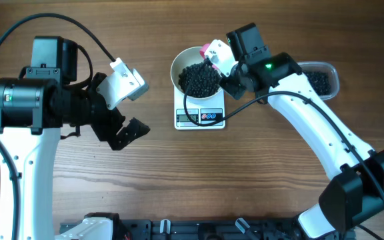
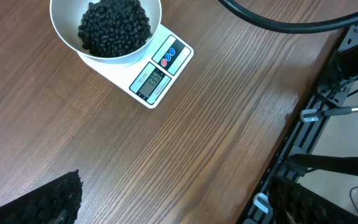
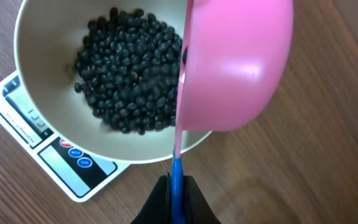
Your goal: Scoop item into bowl and weigh 150g on scale
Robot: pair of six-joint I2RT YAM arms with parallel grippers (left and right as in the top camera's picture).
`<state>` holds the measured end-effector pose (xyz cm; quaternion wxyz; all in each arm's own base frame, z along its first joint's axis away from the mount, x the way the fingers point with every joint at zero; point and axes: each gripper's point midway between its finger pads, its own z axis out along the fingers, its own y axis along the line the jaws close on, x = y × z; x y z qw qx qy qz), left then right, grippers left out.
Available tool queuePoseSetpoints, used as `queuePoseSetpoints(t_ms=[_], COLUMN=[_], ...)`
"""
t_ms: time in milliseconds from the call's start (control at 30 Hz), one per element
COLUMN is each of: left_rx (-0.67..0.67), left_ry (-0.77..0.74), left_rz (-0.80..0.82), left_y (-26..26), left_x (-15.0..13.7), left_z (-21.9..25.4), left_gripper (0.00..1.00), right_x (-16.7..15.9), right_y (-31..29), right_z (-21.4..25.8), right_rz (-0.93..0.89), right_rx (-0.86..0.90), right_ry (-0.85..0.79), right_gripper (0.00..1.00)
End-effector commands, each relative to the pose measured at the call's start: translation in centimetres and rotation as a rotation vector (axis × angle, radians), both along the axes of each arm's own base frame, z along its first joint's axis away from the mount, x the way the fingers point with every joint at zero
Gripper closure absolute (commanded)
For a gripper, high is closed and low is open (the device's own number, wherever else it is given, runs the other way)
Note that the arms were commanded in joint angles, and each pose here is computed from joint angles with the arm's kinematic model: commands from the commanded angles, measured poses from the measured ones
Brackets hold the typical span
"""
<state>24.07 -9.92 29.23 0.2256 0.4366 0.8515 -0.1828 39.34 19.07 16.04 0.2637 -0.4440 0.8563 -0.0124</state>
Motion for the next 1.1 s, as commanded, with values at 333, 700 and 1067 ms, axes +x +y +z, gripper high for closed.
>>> queuePoseSetpoints(t_ms=[333,700,1067], left_rx=[0.004,0.004,0.004], left_ry=[-0.026,-0.026,-0.026], left_rz=[-0.003,-0.003,-0.003], left_y=[0.2,0.2,0.2], left_x=[0.0,0.0,0.0], left_z=[0.5,0.5,0.5], left_gripper=[0.00,0.00,0.00], right_x=[0.4,0.9,-0.3], right_y=[0.7,0.4,-7.0], right_z=[-0.6,2.1,4.8], right_rz=[0.058,-0.151,-0.485], right_rx=[-0.104,0.033,0.117], right_ry=[-0.056,-0.059,0.011], right_gripper=[0.96,0.96,0.96])
